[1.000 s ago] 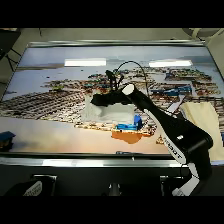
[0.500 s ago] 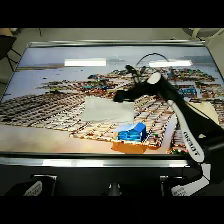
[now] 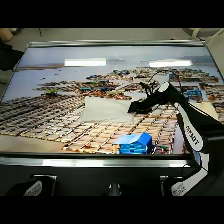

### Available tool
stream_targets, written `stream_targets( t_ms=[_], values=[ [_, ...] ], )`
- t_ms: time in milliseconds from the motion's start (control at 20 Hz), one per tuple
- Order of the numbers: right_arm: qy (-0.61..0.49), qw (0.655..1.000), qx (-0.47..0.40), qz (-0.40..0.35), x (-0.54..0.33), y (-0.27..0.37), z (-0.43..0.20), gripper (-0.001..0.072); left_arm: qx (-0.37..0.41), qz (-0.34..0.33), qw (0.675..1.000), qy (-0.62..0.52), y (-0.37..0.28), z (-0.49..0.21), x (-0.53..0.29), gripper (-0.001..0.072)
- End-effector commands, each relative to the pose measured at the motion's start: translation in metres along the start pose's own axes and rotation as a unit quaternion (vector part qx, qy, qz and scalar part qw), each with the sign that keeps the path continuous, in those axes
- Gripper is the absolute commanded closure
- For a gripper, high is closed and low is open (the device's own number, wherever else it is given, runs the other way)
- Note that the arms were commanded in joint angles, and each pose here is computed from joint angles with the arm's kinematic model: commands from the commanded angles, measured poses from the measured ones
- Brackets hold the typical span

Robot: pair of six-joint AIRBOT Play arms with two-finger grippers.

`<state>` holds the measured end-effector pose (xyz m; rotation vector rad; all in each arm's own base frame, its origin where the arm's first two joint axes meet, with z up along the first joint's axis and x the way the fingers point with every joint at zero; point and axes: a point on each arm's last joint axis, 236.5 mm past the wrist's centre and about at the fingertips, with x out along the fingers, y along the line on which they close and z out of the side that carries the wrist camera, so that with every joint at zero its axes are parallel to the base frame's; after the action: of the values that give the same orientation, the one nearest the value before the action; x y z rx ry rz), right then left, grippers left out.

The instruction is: Fold the shirts.

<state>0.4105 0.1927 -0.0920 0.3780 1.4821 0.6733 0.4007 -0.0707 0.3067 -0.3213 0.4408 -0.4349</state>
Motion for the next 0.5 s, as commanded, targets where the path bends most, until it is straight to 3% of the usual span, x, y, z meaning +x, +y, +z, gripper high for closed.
stream_targets(
  t_ms=[0, 50, 200, 450],
  values=[
    [-0.011, 0.999, 0.007, 0.032, 0.026, 0.01, 0.007, 0.0353, -0.003, -0.001, 1.0, 0.01, 0.001, -0.006, 0.001, 0.0682],
    [-0.022, 0.999, 0.003, 0.032, 0.023, 0.01, 0.012, 0.0678, -0.003, -0.001, 1.0, 0.01, 0.001, -0.006, 0.001, 0.0682],
    [-0.081, 0.993, -0.072, 0.048, -0.022, 0.025, 0.041, 0.0684, -0.003, -0.001, 1.0, 0.01, 0.001, -0.006, 0.001, 0.0682],
    [-0.215, 0.971, -0.099, 0.012, -0.186, 0.027, 0.07, 0.0688, -0.002, 0.0, 1.0, 0.009, 0.001, -0.005, 0.002, 0.0682]
  ],
)
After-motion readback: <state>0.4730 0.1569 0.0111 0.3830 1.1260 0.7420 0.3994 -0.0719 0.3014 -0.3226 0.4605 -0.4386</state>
